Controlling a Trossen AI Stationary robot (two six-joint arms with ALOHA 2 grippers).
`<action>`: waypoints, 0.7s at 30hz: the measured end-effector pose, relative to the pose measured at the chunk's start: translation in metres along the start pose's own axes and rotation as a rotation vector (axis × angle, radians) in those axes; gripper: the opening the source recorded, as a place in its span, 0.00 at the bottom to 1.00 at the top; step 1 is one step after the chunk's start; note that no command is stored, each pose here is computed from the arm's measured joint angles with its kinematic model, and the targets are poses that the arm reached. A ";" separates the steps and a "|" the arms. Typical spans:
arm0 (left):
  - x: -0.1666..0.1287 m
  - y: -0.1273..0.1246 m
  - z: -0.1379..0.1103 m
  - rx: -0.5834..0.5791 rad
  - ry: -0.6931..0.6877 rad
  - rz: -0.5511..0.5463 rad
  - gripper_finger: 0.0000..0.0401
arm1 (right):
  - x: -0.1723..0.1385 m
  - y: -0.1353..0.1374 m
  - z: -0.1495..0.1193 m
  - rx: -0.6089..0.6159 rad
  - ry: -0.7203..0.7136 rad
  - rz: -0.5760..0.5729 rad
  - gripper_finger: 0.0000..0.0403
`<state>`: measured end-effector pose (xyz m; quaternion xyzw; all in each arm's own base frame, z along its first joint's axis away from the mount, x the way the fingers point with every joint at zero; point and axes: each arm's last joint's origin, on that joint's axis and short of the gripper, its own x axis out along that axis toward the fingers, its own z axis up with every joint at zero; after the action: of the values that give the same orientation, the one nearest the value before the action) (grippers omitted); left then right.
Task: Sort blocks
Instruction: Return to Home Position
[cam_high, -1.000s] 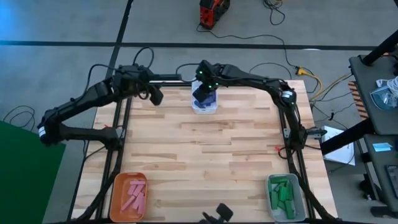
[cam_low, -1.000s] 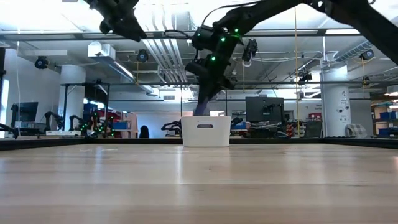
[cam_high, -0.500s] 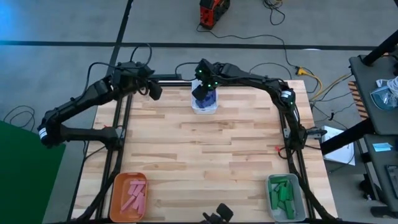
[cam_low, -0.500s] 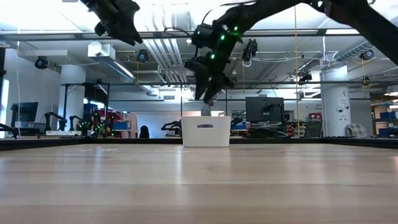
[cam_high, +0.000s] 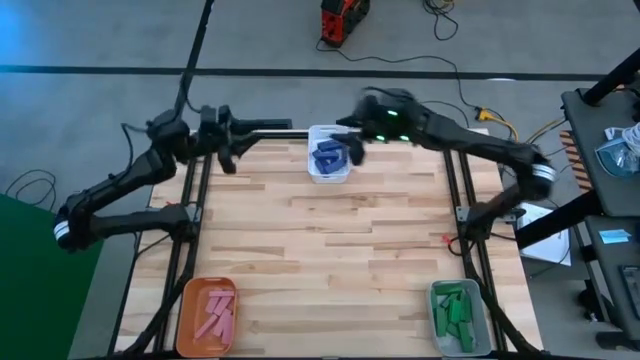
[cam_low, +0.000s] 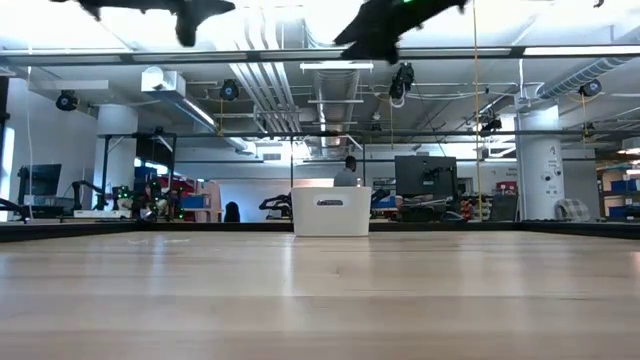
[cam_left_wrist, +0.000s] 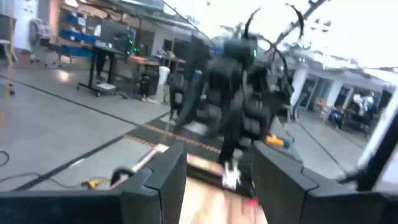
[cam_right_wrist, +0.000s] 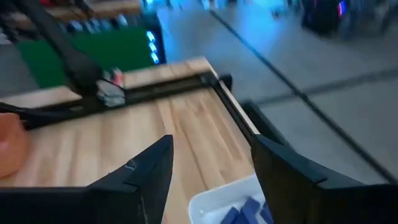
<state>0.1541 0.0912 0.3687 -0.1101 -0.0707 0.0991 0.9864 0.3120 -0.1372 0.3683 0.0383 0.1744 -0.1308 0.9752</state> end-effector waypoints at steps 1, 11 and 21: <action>-0.007 -0.001 -0.007 -0.001 -0.001 0.009 0.39 | -0.011 0.003 -0.005 -0.015 -0.036 0.005 0.50; -0.043 0.003 -0.048 -0.235 -0.083 0.229 0.39 | -0.095 0.016 -0.025 0.373 -0.234 0.036 0.39; -0.076 -0.006 -0.083 0.019 -0.485 -0.151 0.39 | -0.160 0.041 -0.054 0.010 -0.428 0.188 0.28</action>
<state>0.0952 0.0526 0.2813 -0.0683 -0.3122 0.0495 0.9463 0.1607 -0.0527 0.3746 0.0305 -0.0412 -0.0453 0.9977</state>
